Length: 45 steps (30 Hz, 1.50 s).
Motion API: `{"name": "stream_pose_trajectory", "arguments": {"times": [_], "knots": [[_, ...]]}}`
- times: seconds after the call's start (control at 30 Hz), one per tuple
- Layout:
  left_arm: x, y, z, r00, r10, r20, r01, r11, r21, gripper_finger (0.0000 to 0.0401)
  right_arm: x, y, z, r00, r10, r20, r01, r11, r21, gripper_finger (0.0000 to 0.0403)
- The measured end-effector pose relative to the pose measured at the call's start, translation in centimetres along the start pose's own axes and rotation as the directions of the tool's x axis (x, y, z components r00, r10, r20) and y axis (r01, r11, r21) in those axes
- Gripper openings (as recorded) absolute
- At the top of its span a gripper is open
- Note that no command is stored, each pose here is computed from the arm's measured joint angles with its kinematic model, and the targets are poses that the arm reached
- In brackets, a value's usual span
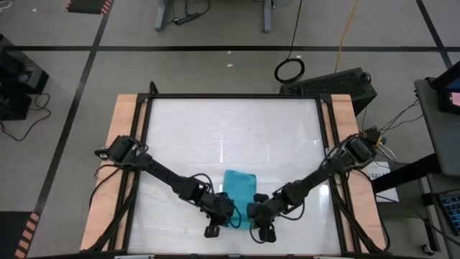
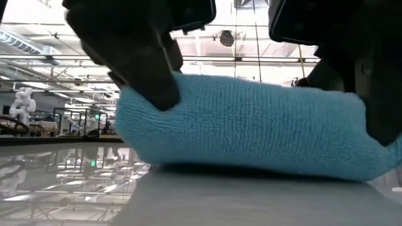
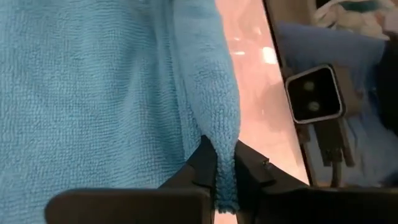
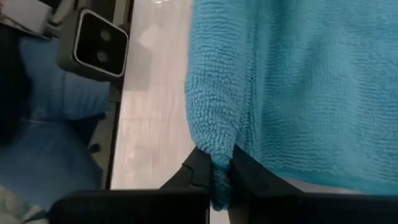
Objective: Roll towel into tight, uniform cylinder
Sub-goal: Roll the blue microfiber towel
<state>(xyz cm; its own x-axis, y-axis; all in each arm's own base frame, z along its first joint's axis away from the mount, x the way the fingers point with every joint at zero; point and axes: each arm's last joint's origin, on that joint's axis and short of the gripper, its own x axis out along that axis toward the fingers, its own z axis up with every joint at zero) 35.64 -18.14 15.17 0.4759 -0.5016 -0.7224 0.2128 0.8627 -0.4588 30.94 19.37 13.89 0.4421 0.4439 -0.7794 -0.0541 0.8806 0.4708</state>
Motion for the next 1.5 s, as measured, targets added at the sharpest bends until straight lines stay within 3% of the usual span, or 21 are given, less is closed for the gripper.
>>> {"name": "stream_pose_trajectory", "arguments": {"times": [0.13,0.47,0.57,0.63,0.73,0.93,1.0,1.23,1.33,1.5], "knots": [[0.2,-0.4,-0.7,0.999,0.033,-0.032,-0.032,0.999,0.028,0.0059,-0.1,-0.5,0.4,1.000,0.026,-0.013,-0.026,0.999,0.034,0.0010],[0.3,-0.9,-2.0,0.988,0.123,-0.092,-0.116,0.990,0.079,0.0186,-0.2,-1.0,0.2,0.998,0.006,-0.054,-0.002,0.997,0.083,0.0011],[0.0,-1.9,-2.0,0.985,0.167,-0.042,-0.157,0.972,0.174,0.0199,-0.2,-1.0,0.2,0.999,0.002,-0.049,0.003,0.995,0.095,0.0011],[0.0,-2.7,-2.3,0.972,0.233,0.002,-0.226,0.939,0.260,0.0201,-0.2,-1.0,0.2,0.999,0.002,-0.046,0.003,0.995,0.100,0.0011],[0.0,-3.9,-3.1,0.940,0.334,0.063,-0.331,0.857,0.394,0.0201,-0.2,-1.1,0.3,0.999,0.001,-0.045,0.004,0.994,0.111,0.0011],[0.1,-6.7,-4.6,0.842,0.481,0.246,-0.522,0.607,0.600,0.0201,-0.2,-1.1,0.4,0.999,-0.001,-0.038,0.005,0.994,0.112,0.0011],[0.1,-7.5,-4.8,0.834,0.472,0.285,-0.532,0.552,0.642,0.0201,-0.3,-1.2,0.5,0.999,-0.002,-0.035,0.006,0.994,0.113,0.0011],[2.1,-8.2,-5.5,0.847,0.421,0.325,-0.504,0.439,0.744,0.0202,-0.3,-1.2,0.6,1.000,-0.002,-0.030,0.006,0.993,0.116,0.0011],[3.4,-7.6,-6.1,0.841,0.437,0.319,-0.505,0.424,0.751,0.0202,-0.3,-1.3,0.6,1.000,-0.003,-0.028,0.007,0.993,0.118,0.0011],[4.5,-6.8,-6.5,0.790,0.499,0.357,-0.571,0.385,0.725,0.0202,-0.3,-1.3,0.7,1.000,-0.003,-0.027,0.006,0.993,0.121,0.0011]]}}
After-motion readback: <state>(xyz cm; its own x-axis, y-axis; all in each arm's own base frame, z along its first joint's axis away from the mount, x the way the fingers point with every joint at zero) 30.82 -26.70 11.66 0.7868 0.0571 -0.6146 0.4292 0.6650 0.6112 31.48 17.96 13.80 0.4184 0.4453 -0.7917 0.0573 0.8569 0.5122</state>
